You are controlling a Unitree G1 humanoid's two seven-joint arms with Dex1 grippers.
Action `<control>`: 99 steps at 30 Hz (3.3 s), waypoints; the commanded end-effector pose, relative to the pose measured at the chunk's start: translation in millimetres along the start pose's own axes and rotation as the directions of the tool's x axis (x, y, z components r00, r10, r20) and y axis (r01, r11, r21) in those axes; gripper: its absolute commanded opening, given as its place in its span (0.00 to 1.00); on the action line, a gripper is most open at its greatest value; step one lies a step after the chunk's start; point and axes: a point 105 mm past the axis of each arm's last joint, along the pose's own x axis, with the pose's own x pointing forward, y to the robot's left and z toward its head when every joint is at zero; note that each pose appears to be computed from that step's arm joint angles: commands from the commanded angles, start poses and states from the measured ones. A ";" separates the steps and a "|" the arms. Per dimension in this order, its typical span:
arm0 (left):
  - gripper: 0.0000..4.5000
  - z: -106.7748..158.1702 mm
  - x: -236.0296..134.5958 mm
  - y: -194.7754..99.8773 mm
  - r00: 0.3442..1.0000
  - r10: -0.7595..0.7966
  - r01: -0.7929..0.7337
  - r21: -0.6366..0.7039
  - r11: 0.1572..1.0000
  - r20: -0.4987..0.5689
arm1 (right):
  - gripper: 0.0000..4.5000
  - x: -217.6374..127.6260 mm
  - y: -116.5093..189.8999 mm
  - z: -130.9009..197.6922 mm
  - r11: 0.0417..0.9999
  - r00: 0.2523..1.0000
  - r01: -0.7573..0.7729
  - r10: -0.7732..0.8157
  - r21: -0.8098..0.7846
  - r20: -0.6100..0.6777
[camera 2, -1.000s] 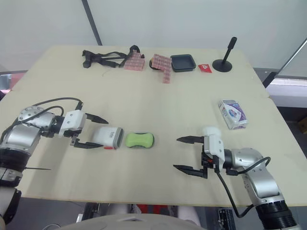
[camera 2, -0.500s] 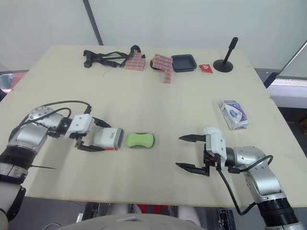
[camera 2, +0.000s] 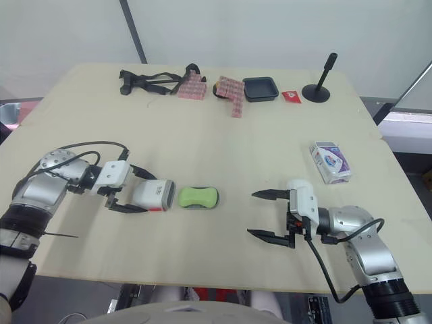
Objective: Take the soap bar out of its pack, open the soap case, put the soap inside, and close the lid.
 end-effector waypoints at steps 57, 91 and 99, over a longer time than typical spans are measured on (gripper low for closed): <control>0.82 4.3 6.9 5.4 1.000 0.015 -0.015 0.014 1.000 0.012 | 1.00 90.7 -22.8 62.3 0.987 0.985 -0.126 0.112 -0.104 -0.129; 0.82 11.4 15.0 -1.7 0.998 0.040 -0.039 -0.017 0.999 0.044 | 1.00 156.7 -26.7 4.9 0.983 0.879 -0.169 0.118 -0.072 -0.462; 0.81 10.2 15.5 -2.3 0.998 0.044 -0.043 -0.021 0.999 0.044 | 0.94 159.0 -23.2 -1.5 0.981 0.871 -0.187 0.140 -0.055 -0.470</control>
